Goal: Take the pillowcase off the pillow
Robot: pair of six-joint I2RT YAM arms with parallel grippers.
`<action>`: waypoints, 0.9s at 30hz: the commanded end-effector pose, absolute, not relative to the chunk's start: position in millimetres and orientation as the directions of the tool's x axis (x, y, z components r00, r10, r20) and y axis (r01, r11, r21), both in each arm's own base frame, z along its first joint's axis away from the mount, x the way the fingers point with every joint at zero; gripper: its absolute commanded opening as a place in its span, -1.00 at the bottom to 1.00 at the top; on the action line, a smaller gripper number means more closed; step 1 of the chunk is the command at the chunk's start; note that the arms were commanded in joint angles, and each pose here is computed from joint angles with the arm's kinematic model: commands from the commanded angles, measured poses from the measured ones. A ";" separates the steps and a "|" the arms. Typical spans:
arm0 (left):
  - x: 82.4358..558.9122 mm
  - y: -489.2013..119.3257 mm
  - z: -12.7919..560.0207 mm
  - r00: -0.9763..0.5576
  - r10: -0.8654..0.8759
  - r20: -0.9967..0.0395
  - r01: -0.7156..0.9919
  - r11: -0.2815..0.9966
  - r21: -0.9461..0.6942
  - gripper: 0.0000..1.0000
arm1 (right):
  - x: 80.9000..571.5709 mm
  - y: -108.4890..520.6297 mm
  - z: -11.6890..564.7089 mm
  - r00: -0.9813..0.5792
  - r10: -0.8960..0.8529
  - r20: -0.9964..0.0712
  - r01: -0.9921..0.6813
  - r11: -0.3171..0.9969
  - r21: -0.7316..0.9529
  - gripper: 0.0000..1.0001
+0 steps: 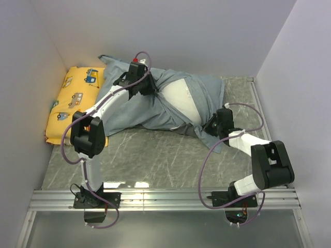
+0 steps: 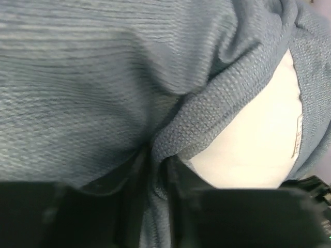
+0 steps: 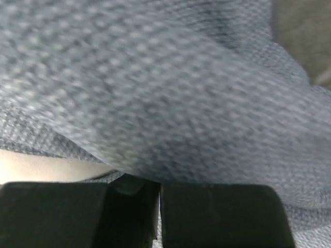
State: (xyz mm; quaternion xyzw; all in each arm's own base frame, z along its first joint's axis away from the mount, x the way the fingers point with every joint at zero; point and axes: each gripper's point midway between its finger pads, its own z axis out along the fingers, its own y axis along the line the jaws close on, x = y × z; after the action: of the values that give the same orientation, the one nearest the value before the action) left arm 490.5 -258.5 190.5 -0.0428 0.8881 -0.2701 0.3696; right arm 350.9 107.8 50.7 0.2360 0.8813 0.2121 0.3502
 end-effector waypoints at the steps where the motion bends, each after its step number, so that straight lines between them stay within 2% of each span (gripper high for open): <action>1: 479.1 -248.7 217.3 -0.649 -0.189 -0.737 0.156 0.915 -0.372 -0.42 | 340.0 120.0 37.3 -0.689 0.496 -0.528 0.249 0.847 0.469 -1.00; 2: 475.5 -249.4 220.7 -0.651 -0.176 -0.739 0.166 0.916 -0.364 -0.27 | 340.1 120.8 41.9 -0.683 0.488 -0.543 0.238 0.852 0.467 -1.00; 6: 467.8 -250.3 239.2 -0.617 -0.105 -0.780 0.190 0.942 -0.277 0.06 | 336.7 120.9 49.7 -0.671 0.479 -0.566 0.216 0.857 0.468 -1.00; 10: 457.9 -263.4 255.0 -0.588 -0.050 -0.807 0.233 0.945 -0.229 0.27 | 337.0 117.1 63.1 -0.651 0.471 -0.595 0.203 0.864 0.461 -0.99; 16: 446.9 -278.5 296.1 -0.522 -0.038 -0.852 0.294 0.930 -0.222 0.40 | 339.9 117.9 94.3 -0.611 0.467 -0.639 0.158 0.863 0.481 -0.95; 24: 425.2 -308.5 349.3 -0.429 -0.030 -0.903 0.405 0.887 -0.222 0.46 | 335.2 116.5 96.2 -0.618 0.463 -0.635 0.161 0.866 0.474 -0.93; 27: 405.1 -336.7 362.9 -0.394 -0.010 -0.919 0.488 0.845 -0.218 0.50 | 336.0 116.6 98.3 -0.617 0.459 -0.639 0.156 0.867 0.473 -0.93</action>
State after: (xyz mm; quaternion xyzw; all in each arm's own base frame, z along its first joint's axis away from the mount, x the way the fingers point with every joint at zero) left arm 428.7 -315.5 303.2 0.1154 0.8476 -0.1958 0.4795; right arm 334.2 113.9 84.2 0.1863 0.8828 0.1870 0.3887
